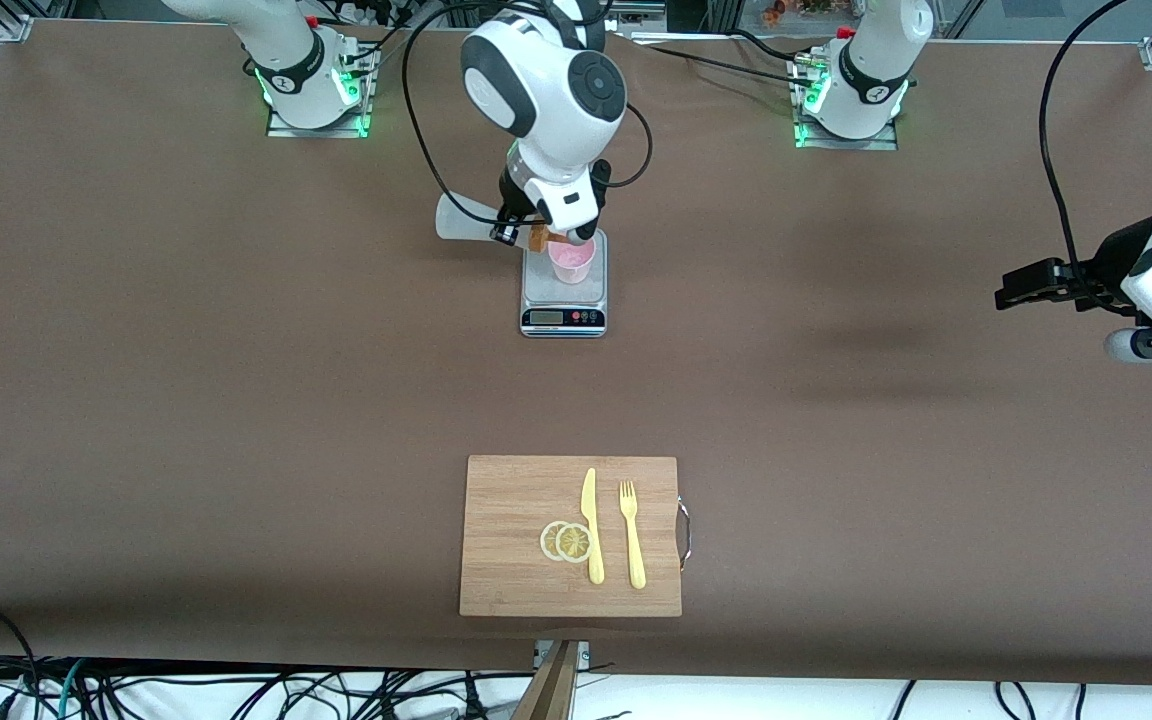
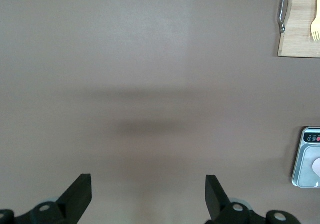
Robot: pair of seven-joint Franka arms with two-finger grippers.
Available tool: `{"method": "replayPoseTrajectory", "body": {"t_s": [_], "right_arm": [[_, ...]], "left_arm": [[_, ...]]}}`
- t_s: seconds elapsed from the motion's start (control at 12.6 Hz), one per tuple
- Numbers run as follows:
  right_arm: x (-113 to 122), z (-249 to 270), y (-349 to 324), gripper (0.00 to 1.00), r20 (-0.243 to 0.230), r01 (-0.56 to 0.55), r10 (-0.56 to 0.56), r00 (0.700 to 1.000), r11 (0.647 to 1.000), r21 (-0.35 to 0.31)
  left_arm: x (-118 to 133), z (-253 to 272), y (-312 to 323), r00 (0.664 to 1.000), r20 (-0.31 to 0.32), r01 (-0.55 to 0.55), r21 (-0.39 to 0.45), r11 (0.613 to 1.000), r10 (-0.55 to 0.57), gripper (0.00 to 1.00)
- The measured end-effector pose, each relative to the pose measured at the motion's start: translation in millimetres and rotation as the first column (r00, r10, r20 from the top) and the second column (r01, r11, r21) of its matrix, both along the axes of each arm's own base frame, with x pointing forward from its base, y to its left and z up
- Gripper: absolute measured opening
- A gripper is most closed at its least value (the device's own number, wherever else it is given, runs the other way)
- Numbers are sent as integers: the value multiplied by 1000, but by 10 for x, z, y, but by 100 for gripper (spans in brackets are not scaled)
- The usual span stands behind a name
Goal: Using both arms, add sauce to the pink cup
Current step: 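Carry the sauce bottle with the right gripper back beside the scale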
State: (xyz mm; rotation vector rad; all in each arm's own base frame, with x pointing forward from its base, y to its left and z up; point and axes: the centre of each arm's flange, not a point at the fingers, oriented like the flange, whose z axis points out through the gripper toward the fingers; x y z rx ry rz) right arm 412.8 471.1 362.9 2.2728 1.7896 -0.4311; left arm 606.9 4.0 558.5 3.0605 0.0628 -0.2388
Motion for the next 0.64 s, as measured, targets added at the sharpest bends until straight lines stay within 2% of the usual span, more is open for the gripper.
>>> {"method": "replayPoseTrajectory", "body": {"t_s": [0.32,0.64], "right_arm": [[588,191,-563,34,-105,1,17,994,986,166],[1155,272,-1327,34,-179,-5,73,981,934,356]], "left_arm": [[1,-1,0,1000,0,0,0,1000,0,100],[1,-1,3,1000,0,0,0,1000,0,100]]}}
